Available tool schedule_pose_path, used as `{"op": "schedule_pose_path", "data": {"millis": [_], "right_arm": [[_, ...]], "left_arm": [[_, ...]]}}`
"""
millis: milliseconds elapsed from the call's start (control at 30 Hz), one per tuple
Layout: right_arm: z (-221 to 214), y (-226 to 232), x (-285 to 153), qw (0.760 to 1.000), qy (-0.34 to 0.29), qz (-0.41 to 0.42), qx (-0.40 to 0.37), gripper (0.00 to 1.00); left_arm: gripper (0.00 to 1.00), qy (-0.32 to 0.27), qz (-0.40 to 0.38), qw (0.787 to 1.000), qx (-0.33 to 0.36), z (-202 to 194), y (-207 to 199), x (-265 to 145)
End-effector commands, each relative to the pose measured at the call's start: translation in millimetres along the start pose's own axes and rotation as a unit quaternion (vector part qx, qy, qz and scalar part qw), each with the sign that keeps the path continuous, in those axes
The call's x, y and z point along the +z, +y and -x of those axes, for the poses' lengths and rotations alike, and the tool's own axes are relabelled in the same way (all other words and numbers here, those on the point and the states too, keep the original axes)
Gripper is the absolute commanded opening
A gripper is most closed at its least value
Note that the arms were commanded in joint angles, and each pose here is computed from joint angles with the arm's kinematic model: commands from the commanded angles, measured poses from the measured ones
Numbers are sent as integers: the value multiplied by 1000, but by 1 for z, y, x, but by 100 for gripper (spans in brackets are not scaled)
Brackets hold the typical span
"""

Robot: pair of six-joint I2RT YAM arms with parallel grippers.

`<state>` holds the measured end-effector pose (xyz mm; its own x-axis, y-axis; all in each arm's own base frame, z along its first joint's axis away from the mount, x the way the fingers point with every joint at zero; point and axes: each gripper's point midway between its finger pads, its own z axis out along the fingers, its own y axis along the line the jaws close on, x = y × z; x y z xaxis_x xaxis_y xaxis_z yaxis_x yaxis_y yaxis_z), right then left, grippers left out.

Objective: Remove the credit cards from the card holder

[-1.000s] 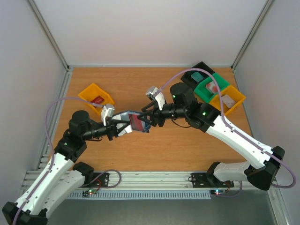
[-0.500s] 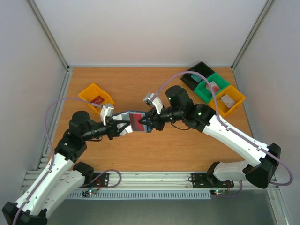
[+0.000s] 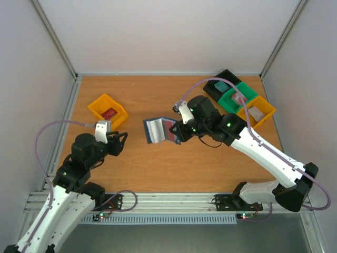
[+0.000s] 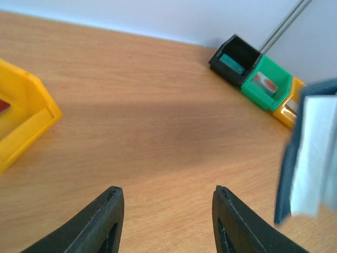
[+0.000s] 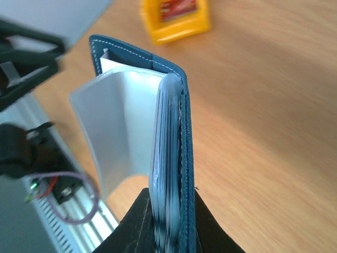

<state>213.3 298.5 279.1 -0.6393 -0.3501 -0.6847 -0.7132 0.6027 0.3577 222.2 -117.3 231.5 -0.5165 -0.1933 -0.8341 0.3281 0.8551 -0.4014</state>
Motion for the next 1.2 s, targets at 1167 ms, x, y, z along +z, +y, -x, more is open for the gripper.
{"op": "schedule_pose_path", "data": {"millis": [1167], "right_arm": [[27, 120, 8, 989, -4, 124, -82, 1]], "left_arm": [[29, 28, -295, 955, 19, -11, -104, -42]]}}
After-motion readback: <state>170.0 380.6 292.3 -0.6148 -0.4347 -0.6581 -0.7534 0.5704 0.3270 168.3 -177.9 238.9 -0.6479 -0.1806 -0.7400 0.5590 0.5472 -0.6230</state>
